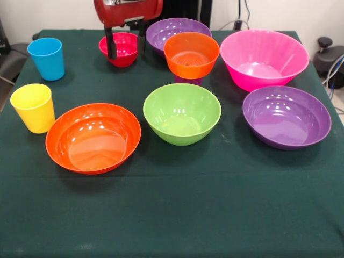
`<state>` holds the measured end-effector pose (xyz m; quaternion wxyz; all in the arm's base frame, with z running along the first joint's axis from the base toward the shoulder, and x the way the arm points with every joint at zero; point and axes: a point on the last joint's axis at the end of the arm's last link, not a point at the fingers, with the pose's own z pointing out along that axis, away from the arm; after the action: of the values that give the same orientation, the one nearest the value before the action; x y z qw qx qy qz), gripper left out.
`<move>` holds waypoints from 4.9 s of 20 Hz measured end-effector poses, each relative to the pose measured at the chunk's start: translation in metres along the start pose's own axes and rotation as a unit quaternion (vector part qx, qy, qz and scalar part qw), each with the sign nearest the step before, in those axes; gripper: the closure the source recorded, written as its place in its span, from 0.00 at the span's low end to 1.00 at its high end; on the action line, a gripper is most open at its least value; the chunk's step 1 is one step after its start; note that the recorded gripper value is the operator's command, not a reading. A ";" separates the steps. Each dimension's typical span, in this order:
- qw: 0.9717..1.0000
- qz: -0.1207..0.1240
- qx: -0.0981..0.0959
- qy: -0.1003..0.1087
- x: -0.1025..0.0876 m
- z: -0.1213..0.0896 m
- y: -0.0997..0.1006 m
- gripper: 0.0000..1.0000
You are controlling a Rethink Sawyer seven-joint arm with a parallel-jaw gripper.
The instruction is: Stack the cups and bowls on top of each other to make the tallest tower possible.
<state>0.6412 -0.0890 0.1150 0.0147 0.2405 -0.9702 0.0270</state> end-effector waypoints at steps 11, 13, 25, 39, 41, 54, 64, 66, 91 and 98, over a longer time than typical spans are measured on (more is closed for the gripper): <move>1.000 0.002 0.002 0.012 -0.008 0.012 0.004 0.00; 1.000 -0.003 0.000 0.016 -0.011 0.016 0.012 0.00; 0.999 -0.009 -0.010 0.040 -0.006 0.040 0.030 0.00; 0.999 0.014 -0.012 0.045 -0.017 0.062 0.017 0.00; 0.999 0.015 -0.014 0.046 -0.019 0.064 0.019 0.00; 0.999 0.011 -0.029 0.039 -0.029 0.066 0.037 0.00; 0.998 -0.004 -0.062 0.008 -0.055 0.107 0.081 0.00; 0.998 -0.006 -0.069 -0.003 -0.061 0.118 0.091 0.00; 0.995 0.007 -0.087 -0.043 -0.098 0.160 0.115 0.00; 0.995 0.012 -0.085 -0.053 -0.101 0.159 0.110 0.00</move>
<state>0.6765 0.0458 -0.0532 -0.0163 0.2278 -0.9712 -0.0684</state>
